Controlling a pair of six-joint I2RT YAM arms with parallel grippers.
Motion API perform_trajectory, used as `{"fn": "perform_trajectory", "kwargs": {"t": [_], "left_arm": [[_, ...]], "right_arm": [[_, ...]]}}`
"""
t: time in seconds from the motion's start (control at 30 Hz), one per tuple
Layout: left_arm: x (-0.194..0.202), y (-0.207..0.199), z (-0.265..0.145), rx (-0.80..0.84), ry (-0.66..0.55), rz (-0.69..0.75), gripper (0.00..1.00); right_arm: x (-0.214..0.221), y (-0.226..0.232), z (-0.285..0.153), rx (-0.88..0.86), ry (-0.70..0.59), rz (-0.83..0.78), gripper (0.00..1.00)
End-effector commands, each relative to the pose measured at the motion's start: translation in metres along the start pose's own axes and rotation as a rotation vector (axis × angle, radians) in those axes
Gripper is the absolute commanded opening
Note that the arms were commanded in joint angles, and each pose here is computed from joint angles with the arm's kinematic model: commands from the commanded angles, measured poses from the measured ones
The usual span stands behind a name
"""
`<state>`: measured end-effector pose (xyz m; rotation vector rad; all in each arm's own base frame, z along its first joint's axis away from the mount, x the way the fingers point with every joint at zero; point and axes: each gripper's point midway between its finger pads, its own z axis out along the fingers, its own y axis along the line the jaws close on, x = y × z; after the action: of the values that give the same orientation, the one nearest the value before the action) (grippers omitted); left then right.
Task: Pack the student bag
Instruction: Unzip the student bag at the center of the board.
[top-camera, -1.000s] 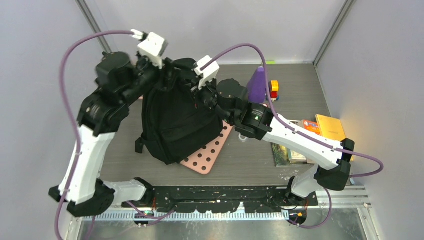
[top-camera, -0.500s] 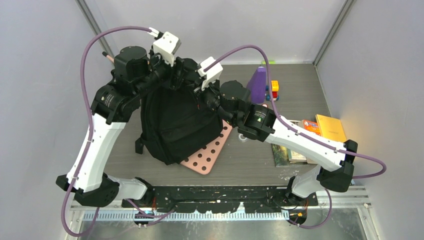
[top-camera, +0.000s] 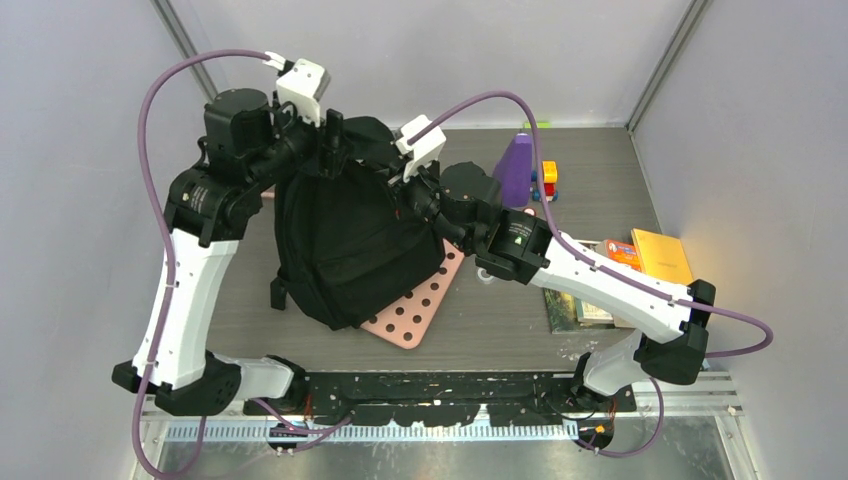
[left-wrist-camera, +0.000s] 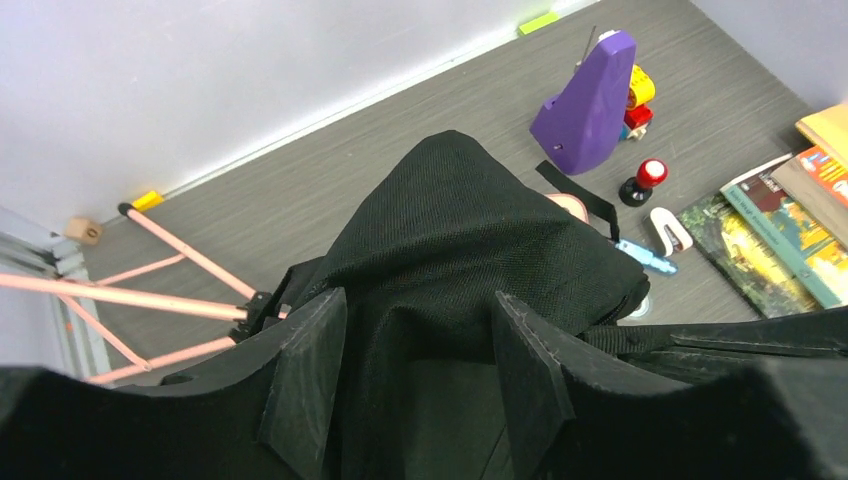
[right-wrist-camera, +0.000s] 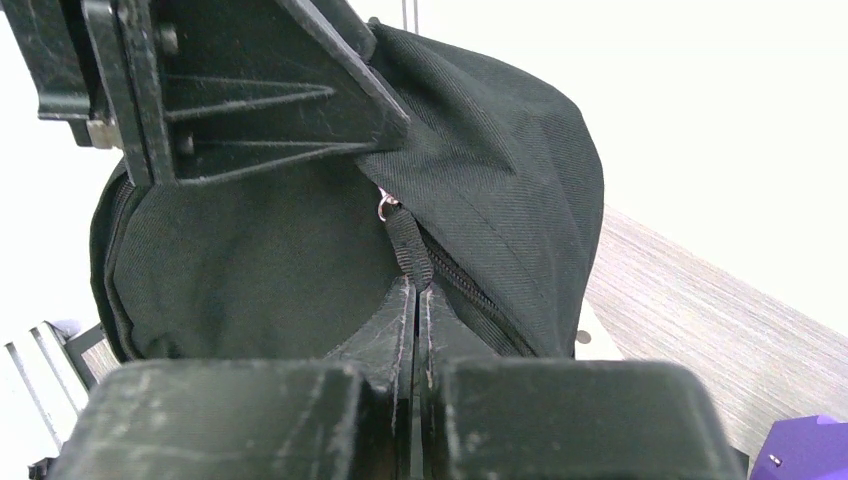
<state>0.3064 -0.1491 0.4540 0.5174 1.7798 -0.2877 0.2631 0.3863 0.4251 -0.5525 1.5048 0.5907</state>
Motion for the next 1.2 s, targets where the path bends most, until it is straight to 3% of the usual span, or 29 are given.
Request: {"fn": "perform_trajectory", "kwargs": {"t": [0.0, 0.17, 0.43, 0.6, 0.83, 1.17], "left_arm": [[-0.008, 0.006, -0.017, 0.009, -0.021, -0.101, 0.57], [-0.006, -0.003, -0.013, 0.078, -0.009, -0.131, 0.53], [-0.005, -0.023, -0.007, 0.194, -0.002, -0.161, 0.17], [-0.006, -0.032, -0.005, 0.246, -0.005, -0.174, 0.01], [-0.011, -0.039, 0.000, 0.292, -0.022, -0.201, 0.00], [-0.014, -0.041, 0.005, 0.310, -0.032, -0.200, 0.00]], "right_arm": [[-0.034, -0.007, -0.014, 0.015, -0.089, 0.040, 0.00], [-0.035, -0.007, -0.013, 0.020, -0.092, 0.040, 0.00], [-0.036, 0.001, 0.001, 0.006, -0.090, 0.044, 0.00], [-0.034, 0.015, 0.021, -0.026, -0.087, 0.046, 0.00], [-0.023, 0.053, 0.045, -0.128, -0.068, 0.059, 0.00], [-0.037, 0.121, 0.036, -0.348, -0.114, 0.081, 0.00]]}}
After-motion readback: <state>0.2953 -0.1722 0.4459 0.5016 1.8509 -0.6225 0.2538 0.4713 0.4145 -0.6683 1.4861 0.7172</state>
